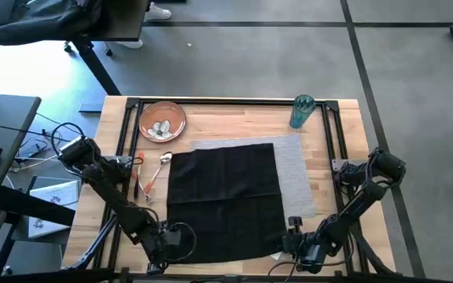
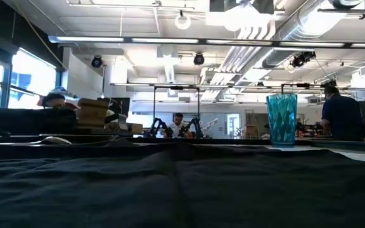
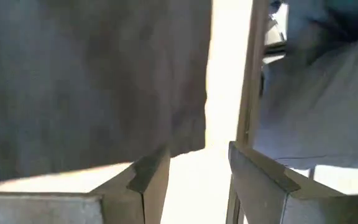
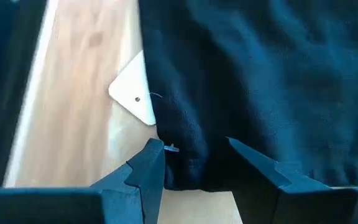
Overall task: Set table place
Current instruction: Fold the black table napkin
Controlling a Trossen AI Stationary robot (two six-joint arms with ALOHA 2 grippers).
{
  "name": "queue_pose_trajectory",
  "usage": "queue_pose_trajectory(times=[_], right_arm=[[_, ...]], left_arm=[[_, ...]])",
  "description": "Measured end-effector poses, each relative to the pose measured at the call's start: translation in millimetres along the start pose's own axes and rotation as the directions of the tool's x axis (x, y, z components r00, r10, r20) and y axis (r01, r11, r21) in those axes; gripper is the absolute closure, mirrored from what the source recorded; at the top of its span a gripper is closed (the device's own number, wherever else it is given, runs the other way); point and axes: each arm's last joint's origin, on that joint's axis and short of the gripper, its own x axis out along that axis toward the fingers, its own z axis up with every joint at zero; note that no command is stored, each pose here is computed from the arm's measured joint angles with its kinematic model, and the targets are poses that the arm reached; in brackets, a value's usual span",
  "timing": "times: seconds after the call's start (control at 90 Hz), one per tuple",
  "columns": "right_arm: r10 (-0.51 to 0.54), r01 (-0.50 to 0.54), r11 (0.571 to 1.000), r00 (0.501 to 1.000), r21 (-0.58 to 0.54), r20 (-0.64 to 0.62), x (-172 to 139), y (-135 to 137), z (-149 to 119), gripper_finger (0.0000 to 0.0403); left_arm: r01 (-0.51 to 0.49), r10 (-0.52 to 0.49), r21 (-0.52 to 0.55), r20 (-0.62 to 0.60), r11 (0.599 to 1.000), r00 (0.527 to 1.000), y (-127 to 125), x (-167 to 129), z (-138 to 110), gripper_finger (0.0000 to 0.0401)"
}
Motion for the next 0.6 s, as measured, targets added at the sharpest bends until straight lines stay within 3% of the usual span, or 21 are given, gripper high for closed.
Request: queue_pose_trajectory(times=[0.244,0.344,0.6], right_arm=[[-0.014,0.014,1.0,1.0,0.011,0.018,-1,1,-1,0.026],[-0.012,0.011,0.999,1.0,0.033,0.018,-1,1,-1,0.026],[0.008,-0.009,0.999,1.0,0.049,0.027,-1,3,0,0.026]], left_arm=[[0.063,-0.063,-0.005,-0.056,0.998,0.996,-3,-6,11,0.0239],[0.07,-0.071,-0.013,-0.028,0.997,0.997,-12,-11,15,0.0236],[-0.028,0.017,0.209,0.058,0.978,0.998,-24,0,-5,0.0236]])
